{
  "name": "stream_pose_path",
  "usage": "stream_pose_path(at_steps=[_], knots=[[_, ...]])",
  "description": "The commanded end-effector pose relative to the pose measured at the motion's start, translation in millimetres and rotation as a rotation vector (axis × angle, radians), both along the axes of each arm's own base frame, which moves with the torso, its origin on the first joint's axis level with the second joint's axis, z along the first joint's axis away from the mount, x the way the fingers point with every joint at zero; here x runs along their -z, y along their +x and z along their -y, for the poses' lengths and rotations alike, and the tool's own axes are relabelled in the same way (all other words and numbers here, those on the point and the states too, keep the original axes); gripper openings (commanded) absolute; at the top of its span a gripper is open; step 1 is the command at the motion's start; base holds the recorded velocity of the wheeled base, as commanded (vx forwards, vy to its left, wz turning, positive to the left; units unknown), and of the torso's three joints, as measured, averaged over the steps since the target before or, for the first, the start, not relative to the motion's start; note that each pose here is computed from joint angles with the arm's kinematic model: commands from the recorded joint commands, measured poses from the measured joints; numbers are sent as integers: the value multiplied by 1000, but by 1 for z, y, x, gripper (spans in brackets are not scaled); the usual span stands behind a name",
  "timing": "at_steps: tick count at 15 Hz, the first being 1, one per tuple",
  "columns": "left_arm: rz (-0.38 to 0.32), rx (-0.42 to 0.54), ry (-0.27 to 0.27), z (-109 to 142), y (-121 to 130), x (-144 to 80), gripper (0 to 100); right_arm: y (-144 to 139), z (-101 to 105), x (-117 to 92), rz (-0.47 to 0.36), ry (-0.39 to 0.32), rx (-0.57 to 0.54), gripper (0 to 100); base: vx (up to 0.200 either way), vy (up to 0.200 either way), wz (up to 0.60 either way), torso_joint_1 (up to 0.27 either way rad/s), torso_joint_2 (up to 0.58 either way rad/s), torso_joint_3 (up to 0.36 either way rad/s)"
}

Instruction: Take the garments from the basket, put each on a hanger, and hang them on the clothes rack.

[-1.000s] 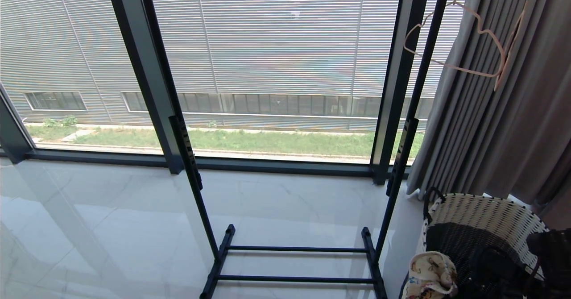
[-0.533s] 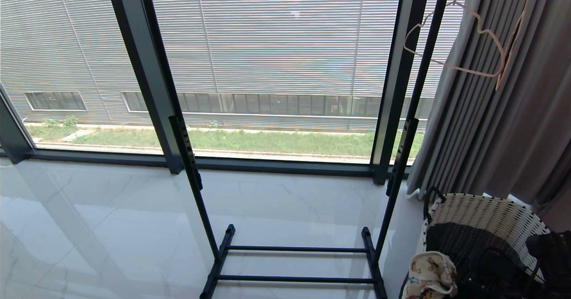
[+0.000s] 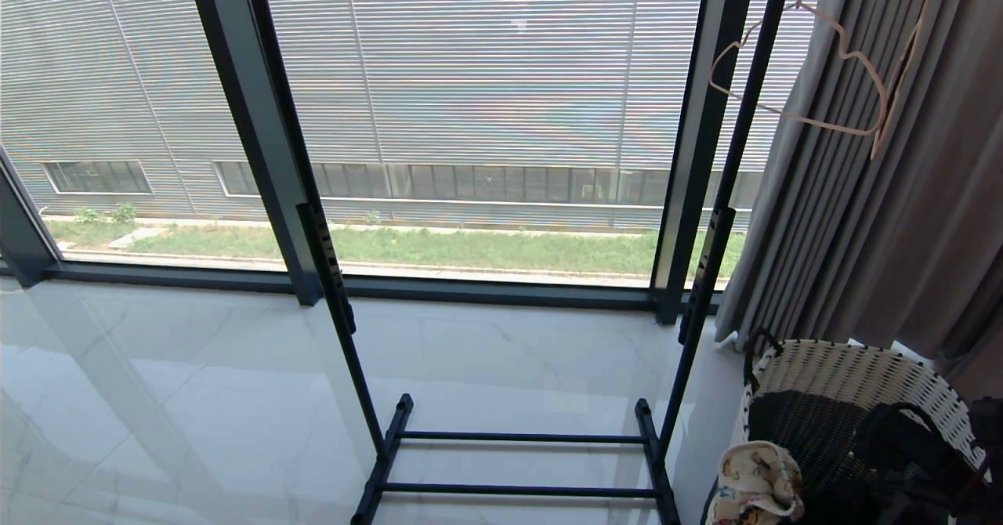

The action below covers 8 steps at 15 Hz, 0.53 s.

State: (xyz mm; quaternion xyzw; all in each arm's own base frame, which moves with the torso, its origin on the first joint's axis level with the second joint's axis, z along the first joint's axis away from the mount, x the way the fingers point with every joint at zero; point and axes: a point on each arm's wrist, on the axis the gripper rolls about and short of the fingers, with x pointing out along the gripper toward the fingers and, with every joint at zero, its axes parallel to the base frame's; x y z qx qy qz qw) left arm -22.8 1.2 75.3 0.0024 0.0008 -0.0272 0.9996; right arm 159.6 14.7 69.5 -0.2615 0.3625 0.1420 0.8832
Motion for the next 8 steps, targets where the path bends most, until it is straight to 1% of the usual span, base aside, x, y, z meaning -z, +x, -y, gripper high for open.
stream_pose_path(at_steps=[1,4,5,6,7,8], knots=[[0,1,0,0,0,0,100,-14,2,-29,183,24,12,0,0,0,0,0,0,0],[0,-1,1,0,0,0,100,-23,6,-60,360,36,33,0,0,0,0,0,0,0],[0,-1,1,0,0,0,100,-24,6,-67,386,38,36,0,0,0,0,0,0,0],[0,-1,1,0,0,0,100,-29,6,-86,440,42,36,0,0,0,0,0,0,0],[0,-1,3,0,0,0,100,-34,7,-103,464,45,34,0,0,0,0,0,0,0],[1,-1,8,0,0,0,100,-41,7,-120,472,47,30,0,0,0,0,0,0,0]])
